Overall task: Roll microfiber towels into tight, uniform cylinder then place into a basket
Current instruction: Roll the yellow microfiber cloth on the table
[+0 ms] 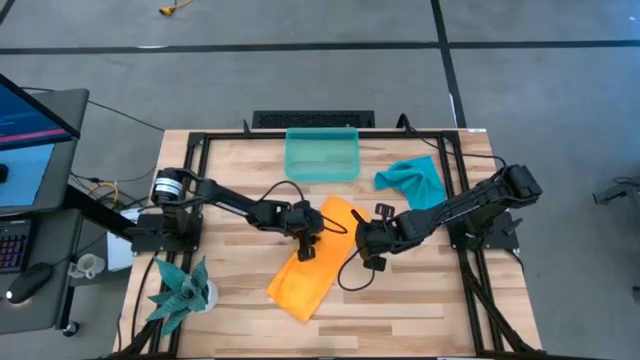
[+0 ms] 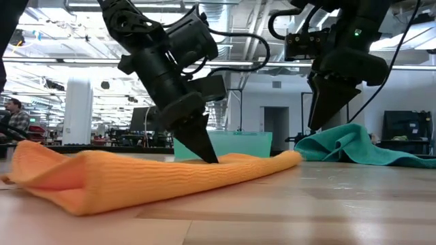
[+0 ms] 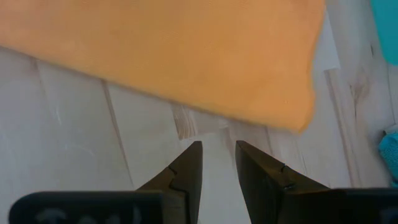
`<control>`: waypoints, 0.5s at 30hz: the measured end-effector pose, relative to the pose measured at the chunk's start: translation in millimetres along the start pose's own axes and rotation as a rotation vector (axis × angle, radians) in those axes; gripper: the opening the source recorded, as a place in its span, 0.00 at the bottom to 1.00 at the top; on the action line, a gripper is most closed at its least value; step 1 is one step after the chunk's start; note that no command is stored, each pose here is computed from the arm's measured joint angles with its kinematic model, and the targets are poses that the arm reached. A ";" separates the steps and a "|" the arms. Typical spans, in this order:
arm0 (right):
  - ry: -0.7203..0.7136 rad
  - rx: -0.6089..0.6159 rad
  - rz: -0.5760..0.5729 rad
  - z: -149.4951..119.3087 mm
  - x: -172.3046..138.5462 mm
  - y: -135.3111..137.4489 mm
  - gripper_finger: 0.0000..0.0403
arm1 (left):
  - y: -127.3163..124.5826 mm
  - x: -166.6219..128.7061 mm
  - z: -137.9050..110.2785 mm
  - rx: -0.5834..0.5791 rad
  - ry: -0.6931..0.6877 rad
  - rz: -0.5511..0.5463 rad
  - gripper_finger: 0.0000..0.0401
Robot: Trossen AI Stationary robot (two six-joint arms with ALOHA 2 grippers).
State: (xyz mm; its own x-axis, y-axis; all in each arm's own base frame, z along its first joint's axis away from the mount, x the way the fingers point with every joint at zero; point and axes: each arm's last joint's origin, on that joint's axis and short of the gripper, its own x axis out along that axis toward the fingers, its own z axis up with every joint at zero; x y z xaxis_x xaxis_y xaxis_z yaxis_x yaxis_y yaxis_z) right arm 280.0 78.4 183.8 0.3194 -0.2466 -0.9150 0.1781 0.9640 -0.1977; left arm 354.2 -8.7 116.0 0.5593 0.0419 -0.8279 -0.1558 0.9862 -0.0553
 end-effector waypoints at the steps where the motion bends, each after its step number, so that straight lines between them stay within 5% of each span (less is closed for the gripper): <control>1: 0.000 0.000 0.000 0.0 0.0 0.0 0.30 | 1.8 -0.4 -1.2 -0.049 0.020 0.008 0.27; 8: 0.000 0.000 0.000 0.0 0.0 0.0 0.30 | 11.1 -3.7 -4.4 -0.477 0.124 0.079 0.27; 15: 0.005 -0.018 -0.002 -0.5 0.0 -0.2 0.30 | -5.3 -6.0 -0.8 -0.440 0.136 0.060 0.27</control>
State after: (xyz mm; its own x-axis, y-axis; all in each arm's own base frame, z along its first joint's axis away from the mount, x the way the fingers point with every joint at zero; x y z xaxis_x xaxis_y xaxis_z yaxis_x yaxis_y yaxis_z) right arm 279.5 78.3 183.6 0.3146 -0.2481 -0.9162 0.1620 0.9651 -0.2057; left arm 351.0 -14.3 120.8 0.4319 0.0462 -0.9007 -0.5316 0.8198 -0.2129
